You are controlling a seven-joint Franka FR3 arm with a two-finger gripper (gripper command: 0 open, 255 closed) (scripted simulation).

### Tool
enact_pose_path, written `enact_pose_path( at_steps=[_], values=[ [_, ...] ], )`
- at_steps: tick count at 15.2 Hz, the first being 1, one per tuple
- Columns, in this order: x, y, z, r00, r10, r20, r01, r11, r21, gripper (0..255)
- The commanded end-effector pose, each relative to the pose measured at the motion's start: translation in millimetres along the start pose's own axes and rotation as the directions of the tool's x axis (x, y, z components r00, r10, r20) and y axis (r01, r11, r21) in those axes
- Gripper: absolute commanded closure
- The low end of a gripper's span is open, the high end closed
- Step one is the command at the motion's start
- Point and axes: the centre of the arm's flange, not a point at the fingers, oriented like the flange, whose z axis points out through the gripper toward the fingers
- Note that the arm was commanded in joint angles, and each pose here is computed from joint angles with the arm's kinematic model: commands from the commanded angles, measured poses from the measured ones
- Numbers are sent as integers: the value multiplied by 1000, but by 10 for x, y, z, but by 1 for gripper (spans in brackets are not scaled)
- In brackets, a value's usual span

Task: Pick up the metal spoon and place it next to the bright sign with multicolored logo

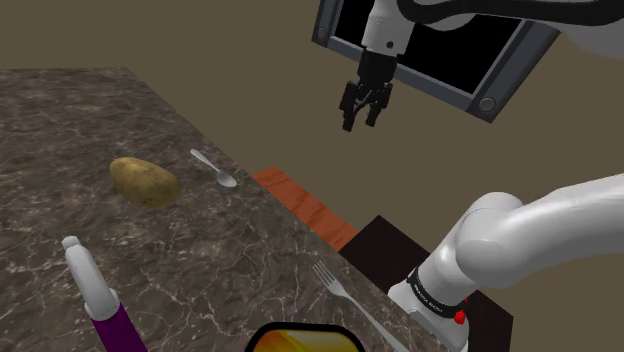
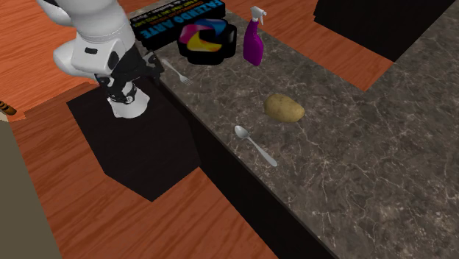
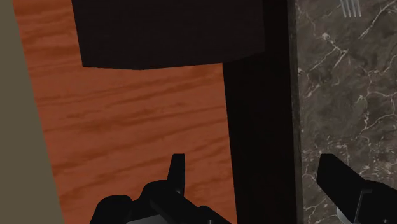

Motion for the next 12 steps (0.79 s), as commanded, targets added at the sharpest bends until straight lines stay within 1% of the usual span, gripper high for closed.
enact_pose_path(
  at_steps=[1,12],
  values=[
    [224,-159,109,1000,-9,2,9,1000,9,0],
    [1313,-904,668,998,-61,13,61,997,54,0]
  ],
)
